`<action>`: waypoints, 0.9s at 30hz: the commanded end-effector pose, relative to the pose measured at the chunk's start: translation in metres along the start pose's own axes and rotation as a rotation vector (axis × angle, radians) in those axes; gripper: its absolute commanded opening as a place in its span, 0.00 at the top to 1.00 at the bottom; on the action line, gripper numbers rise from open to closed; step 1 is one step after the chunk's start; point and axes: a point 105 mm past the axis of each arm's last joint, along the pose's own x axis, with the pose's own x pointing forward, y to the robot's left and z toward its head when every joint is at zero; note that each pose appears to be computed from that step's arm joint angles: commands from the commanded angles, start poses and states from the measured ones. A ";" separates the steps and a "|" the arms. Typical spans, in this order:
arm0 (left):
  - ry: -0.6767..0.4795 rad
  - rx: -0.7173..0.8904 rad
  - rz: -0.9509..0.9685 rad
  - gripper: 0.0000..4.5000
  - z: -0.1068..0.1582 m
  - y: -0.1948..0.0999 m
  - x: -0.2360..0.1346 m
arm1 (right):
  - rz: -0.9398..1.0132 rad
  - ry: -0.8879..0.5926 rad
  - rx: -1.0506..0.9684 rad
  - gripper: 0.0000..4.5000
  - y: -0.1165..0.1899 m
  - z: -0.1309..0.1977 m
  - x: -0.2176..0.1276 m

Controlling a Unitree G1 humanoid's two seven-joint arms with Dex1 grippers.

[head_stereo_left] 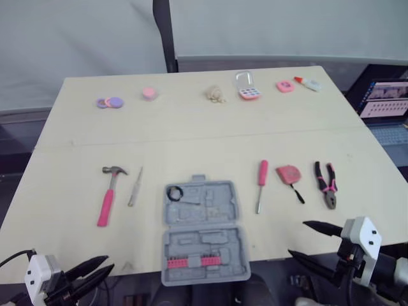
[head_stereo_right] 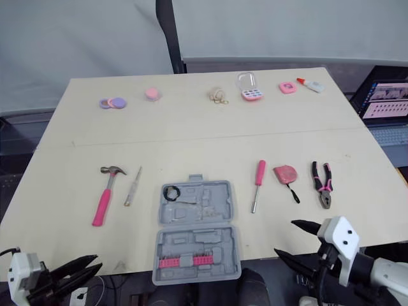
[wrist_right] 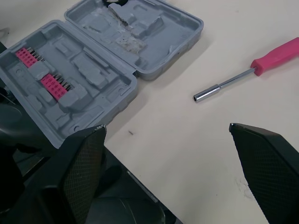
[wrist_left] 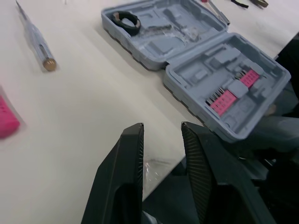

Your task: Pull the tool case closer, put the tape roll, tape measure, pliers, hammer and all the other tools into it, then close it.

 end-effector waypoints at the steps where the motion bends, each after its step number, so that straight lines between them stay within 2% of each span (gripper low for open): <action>1: -0.038 0.020 0.010 0.69 0.009 0.003 0.002 | 0.007 -0.008 -0.017 0.00 0.002 0.002 -0.001; 6: -0.073 0.050 -0.038 0.69 0.015 0.003 0.012 | -0.042 -0.030 -0.015 0.00 -0.002 0.007 -0.002; 10: -0.140 0.140 -0.213 0.69 0.039 -0.006 0.037 | -0.186 -0.073 -0.022 0.00 -0.020 0.020 -0.003; 14: -0.186 0.193 -0.320 0.69 0.056 -0.016 0.055 | -0.275 -0.058 -0.013 0.00 -0.030 0.019 -0.002; 20: -0.203 0.233 -0.354 0.69 0.066 -0.019 0.071 | -0.319 -0.046 -0.010 0.00 -0.049 0.018 0.003; 25: -0.174 0.237 -0.389 0.69 0.066 -0.023 0.077 | -0.364 0.003 0.017 0.00 -0.071 0.010 0.005; 27: -0.139 0.231 -0.405 0.57 0.063 -0.023 0.077 | -0.364 0.008 0.025 0.00 -0.075 0.009 0.006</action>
